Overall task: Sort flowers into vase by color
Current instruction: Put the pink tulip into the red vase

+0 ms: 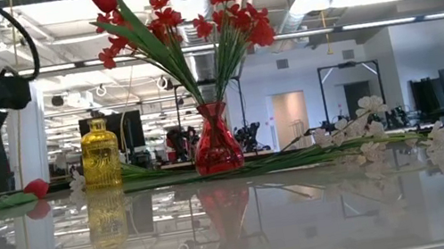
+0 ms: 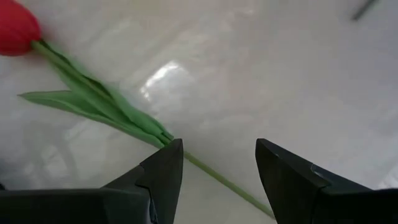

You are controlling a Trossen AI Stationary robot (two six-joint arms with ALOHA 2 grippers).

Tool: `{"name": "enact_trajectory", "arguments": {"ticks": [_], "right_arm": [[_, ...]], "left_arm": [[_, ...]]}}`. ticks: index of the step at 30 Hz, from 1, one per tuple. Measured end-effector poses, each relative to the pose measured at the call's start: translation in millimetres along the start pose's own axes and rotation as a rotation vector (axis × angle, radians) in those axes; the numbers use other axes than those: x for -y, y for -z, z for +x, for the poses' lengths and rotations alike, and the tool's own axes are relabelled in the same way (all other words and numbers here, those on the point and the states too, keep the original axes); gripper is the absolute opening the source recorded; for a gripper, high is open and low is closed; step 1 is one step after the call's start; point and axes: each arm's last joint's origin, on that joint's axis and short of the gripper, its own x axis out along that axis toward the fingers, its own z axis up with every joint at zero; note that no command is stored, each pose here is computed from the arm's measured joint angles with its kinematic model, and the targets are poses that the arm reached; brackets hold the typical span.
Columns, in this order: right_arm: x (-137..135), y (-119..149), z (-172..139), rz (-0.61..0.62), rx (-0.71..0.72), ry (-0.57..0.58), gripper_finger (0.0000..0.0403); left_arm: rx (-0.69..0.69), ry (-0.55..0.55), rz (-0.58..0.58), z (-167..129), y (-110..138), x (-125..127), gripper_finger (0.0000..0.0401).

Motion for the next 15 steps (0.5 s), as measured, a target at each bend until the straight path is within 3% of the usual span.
{"name": "enact_trajectory", "arguments": {"ticks": [8, 15], "right_arm": [[-2.4, 5.1, -0.8, -0.026, -0.052, -0.046, 0.0057], [-1.3, 9.5, -0.6, -0.051, -0.096, -0.049, 0.0062]], "left_arm": [[-0.019, -0.099, -0.135, 14.3, -8.0, 0.8, 0.0190], [-0.129, -0.118, -0.215, 23.3, -0.5, 8.1, 0.0190]]}}
